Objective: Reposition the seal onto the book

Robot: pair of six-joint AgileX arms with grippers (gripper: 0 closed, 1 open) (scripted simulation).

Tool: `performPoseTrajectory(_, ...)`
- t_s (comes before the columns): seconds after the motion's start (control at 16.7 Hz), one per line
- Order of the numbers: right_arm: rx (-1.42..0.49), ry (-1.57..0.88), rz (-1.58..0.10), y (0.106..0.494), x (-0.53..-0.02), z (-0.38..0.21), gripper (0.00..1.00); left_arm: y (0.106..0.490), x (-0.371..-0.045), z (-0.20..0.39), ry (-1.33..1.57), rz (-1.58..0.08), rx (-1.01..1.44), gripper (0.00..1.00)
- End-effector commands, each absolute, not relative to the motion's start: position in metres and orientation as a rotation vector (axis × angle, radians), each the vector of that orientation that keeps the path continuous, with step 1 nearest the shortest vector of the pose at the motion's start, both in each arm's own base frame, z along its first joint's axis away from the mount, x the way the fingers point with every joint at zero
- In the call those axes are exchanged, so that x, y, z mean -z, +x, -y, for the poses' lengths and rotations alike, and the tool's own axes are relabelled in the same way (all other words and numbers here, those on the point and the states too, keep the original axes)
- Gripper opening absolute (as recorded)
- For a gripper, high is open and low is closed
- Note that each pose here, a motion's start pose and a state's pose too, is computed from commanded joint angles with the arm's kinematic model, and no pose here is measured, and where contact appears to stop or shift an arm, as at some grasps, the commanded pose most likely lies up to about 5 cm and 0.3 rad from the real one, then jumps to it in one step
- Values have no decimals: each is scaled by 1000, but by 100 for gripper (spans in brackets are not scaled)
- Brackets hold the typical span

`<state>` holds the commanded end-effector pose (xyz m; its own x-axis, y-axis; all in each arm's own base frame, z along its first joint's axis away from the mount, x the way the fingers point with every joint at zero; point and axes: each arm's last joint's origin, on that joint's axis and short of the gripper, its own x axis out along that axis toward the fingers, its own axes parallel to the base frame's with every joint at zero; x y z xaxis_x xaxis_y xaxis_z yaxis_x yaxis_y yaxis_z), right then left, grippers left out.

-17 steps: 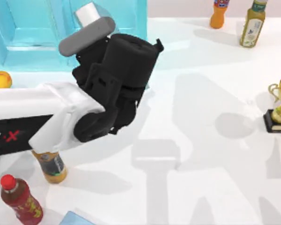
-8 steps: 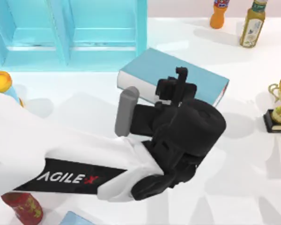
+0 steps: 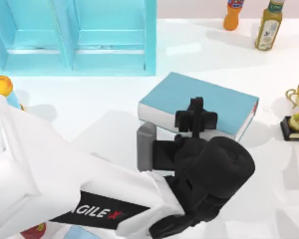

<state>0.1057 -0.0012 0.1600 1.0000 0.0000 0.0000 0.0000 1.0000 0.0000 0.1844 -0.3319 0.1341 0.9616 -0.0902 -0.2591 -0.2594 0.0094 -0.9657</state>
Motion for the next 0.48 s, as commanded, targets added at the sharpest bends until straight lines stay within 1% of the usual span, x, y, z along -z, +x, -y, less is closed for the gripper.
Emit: performPoseTrajectory(0.48, 0, 0, 0, 106, -160, 1, 100, 180, -135, 331, -1562, -278, -135, 0)
